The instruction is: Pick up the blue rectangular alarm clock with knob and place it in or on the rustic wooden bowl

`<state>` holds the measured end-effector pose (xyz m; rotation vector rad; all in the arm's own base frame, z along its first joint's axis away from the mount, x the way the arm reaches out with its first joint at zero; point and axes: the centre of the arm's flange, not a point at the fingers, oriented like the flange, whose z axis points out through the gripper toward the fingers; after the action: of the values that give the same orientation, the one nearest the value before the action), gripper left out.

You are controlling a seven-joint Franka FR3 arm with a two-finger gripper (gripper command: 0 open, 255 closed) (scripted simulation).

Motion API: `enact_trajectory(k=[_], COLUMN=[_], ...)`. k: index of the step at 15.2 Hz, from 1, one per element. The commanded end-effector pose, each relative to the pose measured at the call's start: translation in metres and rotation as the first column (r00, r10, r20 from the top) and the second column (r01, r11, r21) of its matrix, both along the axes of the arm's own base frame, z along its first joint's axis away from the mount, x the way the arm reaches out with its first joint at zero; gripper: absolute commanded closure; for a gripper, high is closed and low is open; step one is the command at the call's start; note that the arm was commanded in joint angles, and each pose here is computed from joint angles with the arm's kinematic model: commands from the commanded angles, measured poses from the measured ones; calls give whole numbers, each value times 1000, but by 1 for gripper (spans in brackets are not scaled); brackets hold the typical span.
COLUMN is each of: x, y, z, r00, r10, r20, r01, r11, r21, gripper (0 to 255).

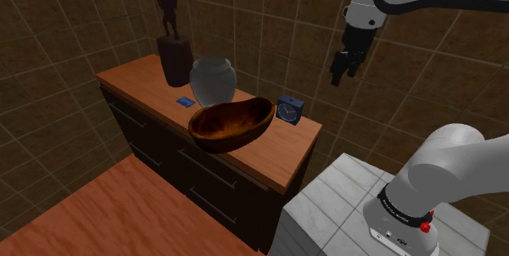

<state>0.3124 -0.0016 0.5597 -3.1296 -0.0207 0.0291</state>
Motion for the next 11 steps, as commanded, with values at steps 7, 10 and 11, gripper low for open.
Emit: enact_trajectory(k=[7,10,11], x=[53,79,88], y=[-4,-6,-6], z=[-58,-86,-96], r00=[1000,999,999], r10=[25,38,42], r20=[10,15,17], r01=[-25,-38,-42], r11=[1000,999,999], r21=[-5,-8,-9], gripper=[0,0,0])
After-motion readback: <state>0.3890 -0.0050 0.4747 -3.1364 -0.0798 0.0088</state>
